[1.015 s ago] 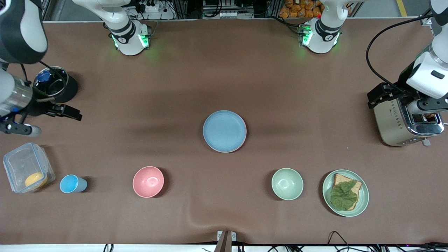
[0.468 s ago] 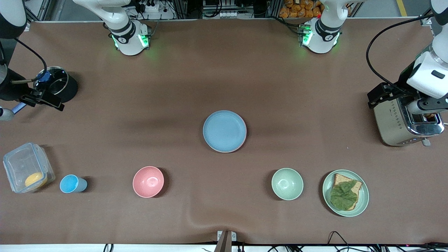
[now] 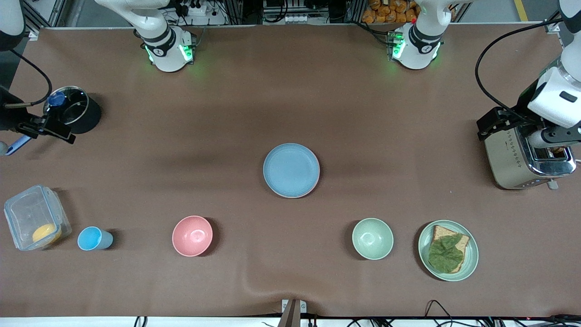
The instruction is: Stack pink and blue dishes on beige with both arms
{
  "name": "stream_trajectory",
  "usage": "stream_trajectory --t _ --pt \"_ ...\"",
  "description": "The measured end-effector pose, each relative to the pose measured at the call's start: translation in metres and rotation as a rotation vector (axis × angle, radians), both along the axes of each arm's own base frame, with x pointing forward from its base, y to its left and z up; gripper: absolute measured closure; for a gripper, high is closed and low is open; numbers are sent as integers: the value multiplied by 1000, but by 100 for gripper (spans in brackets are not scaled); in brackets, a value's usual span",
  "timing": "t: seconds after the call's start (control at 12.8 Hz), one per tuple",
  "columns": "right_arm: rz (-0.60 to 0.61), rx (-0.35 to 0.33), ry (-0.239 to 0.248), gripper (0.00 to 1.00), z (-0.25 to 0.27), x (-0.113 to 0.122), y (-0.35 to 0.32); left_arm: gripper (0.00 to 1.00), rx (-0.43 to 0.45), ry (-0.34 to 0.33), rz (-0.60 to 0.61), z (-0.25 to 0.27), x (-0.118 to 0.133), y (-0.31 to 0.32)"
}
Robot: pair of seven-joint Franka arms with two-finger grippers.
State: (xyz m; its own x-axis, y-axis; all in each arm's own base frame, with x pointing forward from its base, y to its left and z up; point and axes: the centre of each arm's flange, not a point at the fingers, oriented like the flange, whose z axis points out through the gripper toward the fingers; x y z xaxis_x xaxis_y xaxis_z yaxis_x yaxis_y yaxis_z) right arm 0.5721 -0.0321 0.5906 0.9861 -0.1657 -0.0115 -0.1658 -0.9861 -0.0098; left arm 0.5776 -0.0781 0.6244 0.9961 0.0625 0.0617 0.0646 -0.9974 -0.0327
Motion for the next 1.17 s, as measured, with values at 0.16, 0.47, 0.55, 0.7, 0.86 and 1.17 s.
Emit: stream_trajectory --t 0.16,0.47,0.55,0.7,0.86,1.17 --pt "0 0 1 0 0 0 0 0 -11 4 -3 0 0 -1" --pt "1 0 2 0 -1 1 1 0 -12 9 -5 -1 -1 -2" --pt "2 0 2 0 -1 1 1 0 -11 11 -7 -1 -1 -2" --pt "3 0 3 0 -1 1 1 0 -11 12 -8 -1 -1 -2" --pt "3 0 6 0 -2 1 2 0 -11 12 -9 -1 -1 -2" --pt "4 1 13 0 -3 0 2 0 -10 12 -24 -1 -1 -2"
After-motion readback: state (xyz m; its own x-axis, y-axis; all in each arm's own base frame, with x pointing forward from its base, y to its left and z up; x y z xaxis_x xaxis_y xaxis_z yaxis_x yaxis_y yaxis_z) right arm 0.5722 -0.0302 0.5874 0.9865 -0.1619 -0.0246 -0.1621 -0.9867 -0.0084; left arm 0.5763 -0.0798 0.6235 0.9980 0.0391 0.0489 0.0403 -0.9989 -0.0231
